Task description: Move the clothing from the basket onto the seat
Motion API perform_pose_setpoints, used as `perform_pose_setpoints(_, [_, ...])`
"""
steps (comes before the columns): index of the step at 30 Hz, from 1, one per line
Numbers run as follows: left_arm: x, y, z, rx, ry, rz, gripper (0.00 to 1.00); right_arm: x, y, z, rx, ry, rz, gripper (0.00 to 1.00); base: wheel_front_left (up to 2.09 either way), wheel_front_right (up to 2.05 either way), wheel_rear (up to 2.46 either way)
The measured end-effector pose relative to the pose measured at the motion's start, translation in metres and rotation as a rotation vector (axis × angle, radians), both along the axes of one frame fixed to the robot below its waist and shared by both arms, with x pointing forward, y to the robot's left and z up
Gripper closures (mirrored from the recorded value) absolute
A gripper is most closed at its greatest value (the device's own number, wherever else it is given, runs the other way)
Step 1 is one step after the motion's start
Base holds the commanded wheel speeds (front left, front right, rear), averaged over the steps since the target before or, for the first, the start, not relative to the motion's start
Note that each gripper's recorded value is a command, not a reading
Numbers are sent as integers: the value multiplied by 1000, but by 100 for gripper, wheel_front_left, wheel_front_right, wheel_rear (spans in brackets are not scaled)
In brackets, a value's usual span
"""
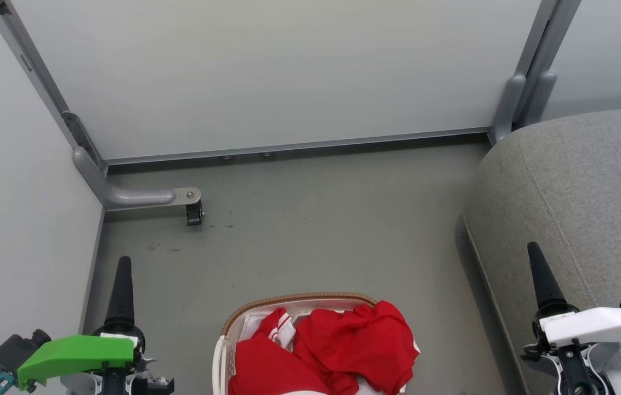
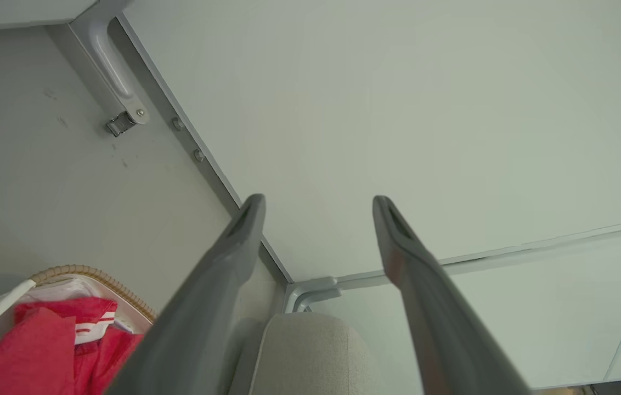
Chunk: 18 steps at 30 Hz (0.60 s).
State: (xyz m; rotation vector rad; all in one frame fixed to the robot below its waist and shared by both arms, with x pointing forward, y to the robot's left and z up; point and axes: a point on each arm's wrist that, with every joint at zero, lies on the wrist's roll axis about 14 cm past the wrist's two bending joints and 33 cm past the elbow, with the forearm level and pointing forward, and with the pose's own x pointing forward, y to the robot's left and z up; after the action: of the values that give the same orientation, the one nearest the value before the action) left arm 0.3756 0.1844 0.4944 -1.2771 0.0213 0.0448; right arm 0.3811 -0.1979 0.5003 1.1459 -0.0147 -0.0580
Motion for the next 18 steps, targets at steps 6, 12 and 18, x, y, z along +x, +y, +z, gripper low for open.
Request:
perform_pose_setpoints(6, [1, -5, 7, 139, -11, -12, 0, 0, 2, 5, -124, -13, 10, 0, 0, 0, 0])
perform_pose_setpoints(12, [1, -12, 8, 282, -9, -28, 0, 0, 10, 11, -264, -35, 31, 0, 0, 0, 0])
perform_pose_setpoints(18, [-1, -17, 8, 395, -12, -37, 0, 0, 16, 19, -383, -64, 44, 0, 0, 0, 0])
